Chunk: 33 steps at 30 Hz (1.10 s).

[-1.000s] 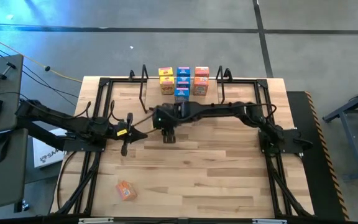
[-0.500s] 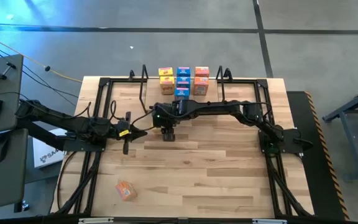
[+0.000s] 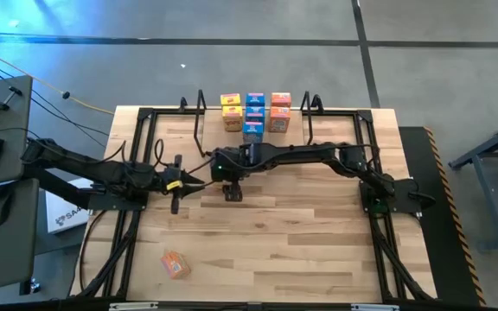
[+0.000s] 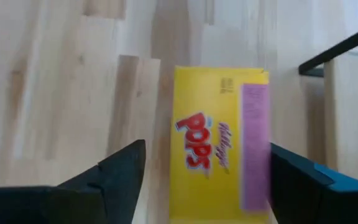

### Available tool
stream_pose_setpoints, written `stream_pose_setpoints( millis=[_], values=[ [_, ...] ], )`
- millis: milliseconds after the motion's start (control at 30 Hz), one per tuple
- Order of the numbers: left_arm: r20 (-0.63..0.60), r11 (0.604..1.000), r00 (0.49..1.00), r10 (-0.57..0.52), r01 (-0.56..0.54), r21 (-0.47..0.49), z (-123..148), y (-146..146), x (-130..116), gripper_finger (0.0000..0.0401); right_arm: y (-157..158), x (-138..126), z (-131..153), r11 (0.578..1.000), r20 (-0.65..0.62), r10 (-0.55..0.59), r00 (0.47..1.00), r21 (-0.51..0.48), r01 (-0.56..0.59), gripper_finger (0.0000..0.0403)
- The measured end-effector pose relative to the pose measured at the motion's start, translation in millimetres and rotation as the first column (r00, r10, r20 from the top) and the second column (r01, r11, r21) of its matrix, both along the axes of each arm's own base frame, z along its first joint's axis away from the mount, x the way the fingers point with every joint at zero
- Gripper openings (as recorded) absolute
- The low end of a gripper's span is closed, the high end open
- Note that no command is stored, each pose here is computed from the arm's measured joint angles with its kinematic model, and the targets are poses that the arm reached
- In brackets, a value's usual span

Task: Stack cereal on shelf
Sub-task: Put the yellow cereal box on the shelf aligned with the other yellow cereal boxes

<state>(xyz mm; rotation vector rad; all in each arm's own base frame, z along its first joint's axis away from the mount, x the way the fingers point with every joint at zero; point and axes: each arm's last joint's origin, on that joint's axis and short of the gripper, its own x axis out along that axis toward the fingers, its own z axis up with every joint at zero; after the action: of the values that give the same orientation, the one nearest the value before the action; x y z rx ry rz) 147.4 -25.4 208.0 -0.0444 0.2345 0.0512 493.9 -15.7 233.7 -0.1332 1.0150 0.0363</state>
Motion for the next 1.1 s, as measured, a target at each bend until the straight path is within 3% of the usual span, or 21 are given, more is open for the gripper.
stream_pose_setpoints(
  millis=[167,300,467,567,700,867,1100],
  values=[
    [-0.017,1.000,1.000,0.004,-0.004,0.005,24,1,1,0.0055,17,-24,49,0.997,0.036,-0.015,0.999,-0.080,0.018,0.0275],
    [-0.069,0.999,0.997,0.030,-0.028,0.025,36,5,4,0.0039,35,-58,93,0.994,0.040,-0.046,0.998,-0.092,0.050,0.0264],
    [-0.159,0.999,0.987,0.032,-0.030,0.014,46,13,14,0.0014,59,-82,112,0.982,0.010,-0.050,0.999,-0.183,0.051,0.0185],
    [-0.205,1.000,0.979,-0.015,0.011,-0.018,50,17,24,0.0002,70,-82,106,0.984,0.016,-0.037,0.999,-0.175,0.039,0.0110],
    [-0.307,0.999,0.951,-0.039,0.026,-0.047,50,24,39,0.0015,74,-83,72,0.986,0.051,-0.023,0.998,-0.163,0.031,0.0017],
    [-0.465,0.997,0.882,-0.073,0.076,-0.012,49,30,56,0.0067,73,-107,23,0.993,0.209,-0.051,0.977,-0.090,0.071,0.0024],
    [-0.623,0.993,0.779,-0.067,0.113,0.035,57,41,90,0.0162,69,-154,-9,0.993,0.521,-0.107,0.847,0.014,0.116,0.0005]
  ],
)
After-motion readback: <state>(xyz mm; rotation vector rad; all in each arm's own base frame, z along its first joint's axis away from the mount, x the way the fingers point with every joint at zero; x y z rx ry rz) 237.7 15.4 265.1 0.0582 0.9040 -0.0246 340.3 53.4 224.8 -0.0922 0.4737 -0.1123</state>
